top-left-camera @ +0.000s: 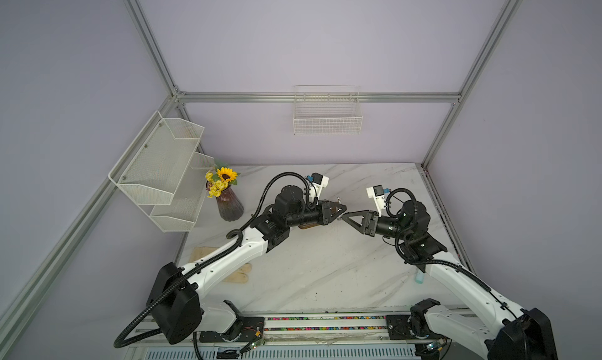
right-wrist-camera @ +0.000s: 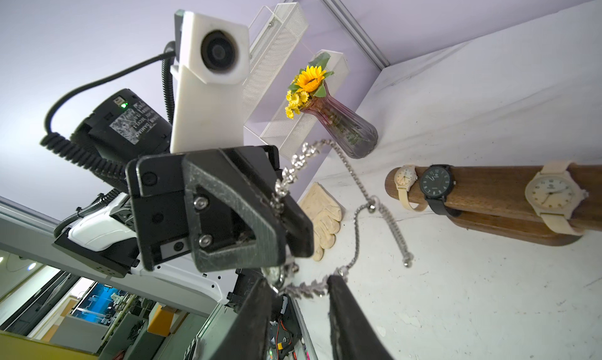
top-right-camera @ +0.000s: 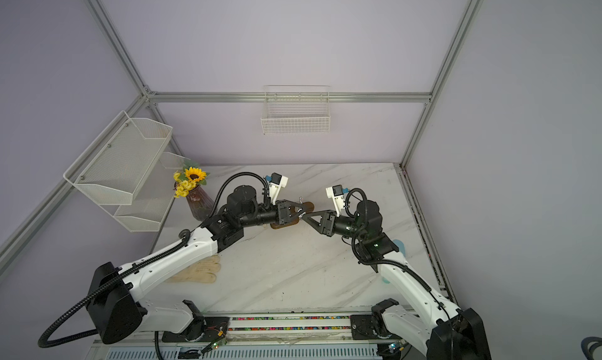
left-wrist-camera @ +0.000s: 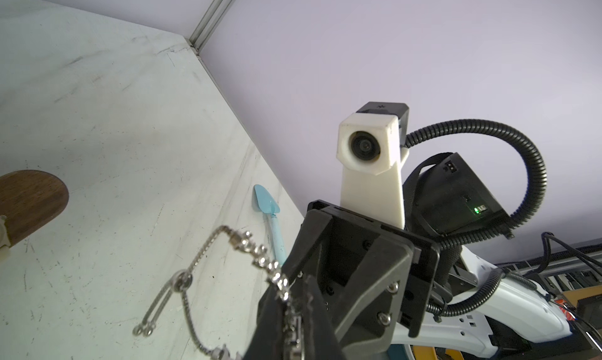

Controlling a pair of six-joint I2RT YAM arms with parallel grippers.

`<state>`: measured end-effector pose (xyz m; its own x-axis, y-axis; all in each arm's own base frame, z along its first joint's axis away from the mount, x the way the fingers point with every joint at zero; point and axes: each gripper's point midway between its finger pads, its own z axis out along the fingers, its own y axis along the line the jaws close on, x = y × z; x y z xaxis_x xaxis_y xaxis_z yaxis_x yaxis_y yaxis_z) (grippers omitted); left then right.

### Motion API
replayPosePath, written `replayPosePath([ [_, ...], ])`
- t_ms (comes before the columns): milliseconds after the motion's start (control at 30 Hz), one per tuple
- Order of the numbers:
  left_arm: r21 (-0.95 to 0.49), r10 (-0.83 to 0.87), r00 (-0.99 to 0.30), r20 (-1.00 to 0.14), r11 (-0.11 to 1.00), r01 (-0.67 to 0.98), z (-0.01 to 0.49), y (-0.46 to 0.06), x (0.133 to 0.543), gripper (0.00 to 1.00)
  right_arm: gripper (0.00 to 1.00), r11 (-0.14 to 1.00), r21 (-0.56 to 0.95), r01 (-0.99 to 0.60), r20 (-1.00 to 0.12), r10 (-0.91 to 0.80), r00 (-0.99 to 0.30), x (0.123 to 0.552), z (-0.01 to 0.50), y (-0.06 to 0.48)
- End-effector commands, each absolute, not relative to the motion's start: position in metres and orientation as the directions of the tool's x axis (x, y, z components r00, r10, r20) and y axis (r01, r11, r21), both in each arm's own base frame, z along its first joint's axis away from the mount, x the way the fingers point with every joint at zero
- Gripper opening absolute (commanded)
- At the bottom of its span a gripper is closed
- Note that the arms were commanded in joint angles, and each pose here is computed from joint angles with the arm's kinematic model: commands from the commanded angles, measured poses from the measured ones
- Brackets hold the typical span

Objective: Place watch on stand
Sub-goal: Pick up the watch at the center of the board.

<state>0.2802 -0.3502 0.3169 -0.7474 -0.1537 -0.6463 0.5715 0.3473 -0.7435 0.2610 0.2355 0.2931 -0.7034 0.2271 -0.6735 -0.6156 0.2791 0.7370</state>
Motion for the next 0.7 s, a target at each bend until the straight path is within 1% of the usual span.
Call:
replayPosePath([
  [0,-0.740,-0.177,-0.725,-0.665,0.287,0.608,0.339,-0.353,0.280,0.00,0.33,0.202,0.710,-0.675,-0.704,0.225,-0.674,0.259,0.311,0.240],
  [133,-0.744,-0.178,-0.729,-0.661,0.278,0.607,0.340,-0.354,0.281,0.00,0.33,0.167,0.712,-0.682,-0.701,0.221,-0.678,0.259,0.315,0.243],
  [300,-0.750,-0.180,-0.733,-0.656,0.267,0.605,0.340,-0.356,0.281,0.01,0.30,0.142,0.708,-0.692,-0.703,0.234,-0.671,0.260,0.319,0.244],
  [400,-0.757,-0.181,-0.739,-0.649,0.251,0.603,0.341,-0.358,0.281,0.02,0.26,0.120,0.712,-0.692,-0.697,0.244,-0.675,0.259,0.320,0.245],
  [500,-0.766,-0.183,-0.745,-0.641,0.213,0.606,0.347,-0.360,0.278,0.03,0.22,0.108,0.710,-0.696,-0.696,0.260,-0.669,0.259,0.321,0.244],
  [567,-0.781,-0.172,-0.764,-0.621,0.207,0.589,0.336,-0.366,0.282,0.04,0.18,0.101,0.704,-0.703,-0.700,0.265,-0.663,0.257,0.323,0.243],
  [667,-0.787,-0.169,-0.770,-0.615,0.185,0.589,0.337,-0.369,0.280,0.09,0.14,0.093,0.698,-0.710,-0.704,0.267,-0.658,0.255,0.325,0.243],
])
